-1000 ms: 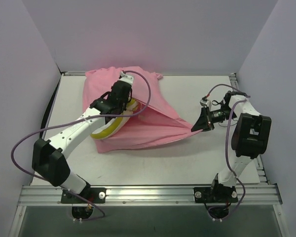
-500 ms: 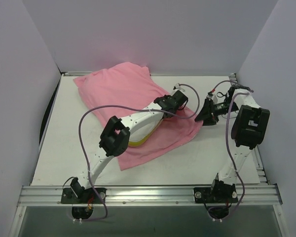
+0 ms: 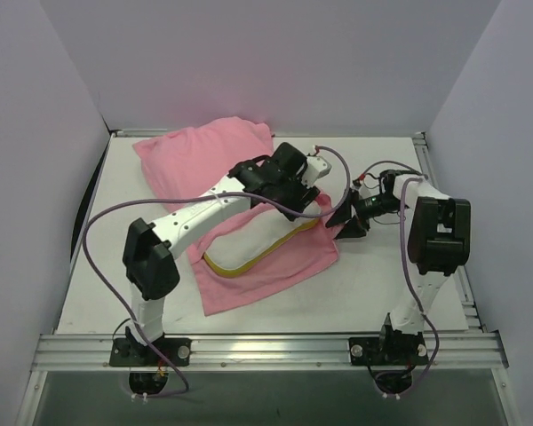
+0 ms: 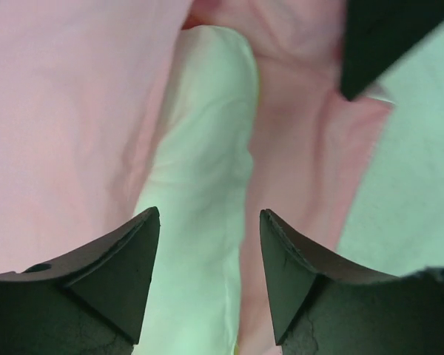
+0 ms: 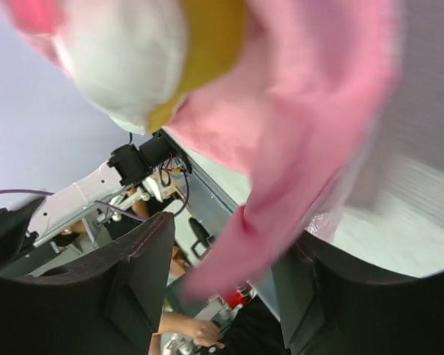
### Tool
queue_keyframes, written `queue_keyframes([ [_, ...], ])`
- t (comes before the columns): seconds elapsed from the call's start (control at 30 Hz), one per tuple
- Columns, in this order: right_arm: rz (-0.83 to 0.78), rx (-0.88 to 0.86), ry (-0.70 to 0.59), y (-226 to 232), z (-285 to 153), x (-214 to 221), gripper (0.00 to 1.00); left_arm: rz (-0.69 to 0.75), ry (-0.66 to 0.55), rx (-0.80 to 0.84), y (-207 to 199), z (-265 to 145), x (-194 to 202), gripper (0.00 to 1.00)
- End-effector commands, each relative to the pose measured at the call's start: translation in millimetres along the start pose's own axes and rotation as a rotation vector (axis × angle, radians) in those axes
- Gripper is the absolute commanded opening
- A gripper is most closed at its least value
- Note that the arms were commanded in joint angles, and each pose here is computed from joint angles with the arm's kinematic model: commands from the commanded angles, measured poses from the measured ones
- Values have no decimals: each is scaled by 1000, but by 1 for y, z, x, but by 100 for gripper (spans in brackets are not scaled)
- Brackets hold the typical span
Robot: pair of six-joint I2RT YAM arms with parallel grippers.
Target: Put the pillow into the pillowcase
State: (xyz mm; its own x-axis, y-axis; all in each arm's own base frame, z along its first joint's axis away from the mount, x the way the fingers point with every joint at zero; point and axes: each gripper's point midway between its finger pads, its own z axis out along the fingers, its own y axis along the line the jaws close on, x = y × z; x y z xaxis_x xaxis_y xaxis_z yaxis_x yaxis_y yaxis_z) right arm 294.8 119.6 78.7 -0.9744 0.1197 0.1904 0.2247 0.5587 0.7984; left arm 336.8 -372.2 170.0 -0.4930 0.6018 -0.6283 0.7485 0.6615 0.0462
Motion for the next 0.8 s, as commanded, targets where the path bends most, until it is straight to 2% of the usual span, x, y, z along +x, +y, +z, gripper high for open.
queue_keyframes([
  [0.0,-95,-61,-55,48,-3,-2,52,95,-59,183,-19,-52,-10,65],
  [0.1,-102,-66,-4,52,11,5,45,54,-13,195,8,-61,3,66],
  [0.17,-118,-54,42,54,25,14,43,10,31,155,43,-58,21,65],
  [0.23,-142,-21,84,53,41,21,47,40,90,126,67,-53,42,64],
  [0.3,-148,7,110,50,54,21,57,88,147,86,90,-46,64,62],
  [0.53,-153,54,80,52,102,-11,57,177,213,143,94,-25,89,63],
  [0.63,-112,79,48,45,114,-24,48,189,237,159,94,-14,95,63],
  [0.67,-90,88,40,42,115,-27,41,191,233,175,92,-12,94,63],
  [0.77,-78,88,21,37,118,-33,35,199,234,201,88,-3,95,60],
])
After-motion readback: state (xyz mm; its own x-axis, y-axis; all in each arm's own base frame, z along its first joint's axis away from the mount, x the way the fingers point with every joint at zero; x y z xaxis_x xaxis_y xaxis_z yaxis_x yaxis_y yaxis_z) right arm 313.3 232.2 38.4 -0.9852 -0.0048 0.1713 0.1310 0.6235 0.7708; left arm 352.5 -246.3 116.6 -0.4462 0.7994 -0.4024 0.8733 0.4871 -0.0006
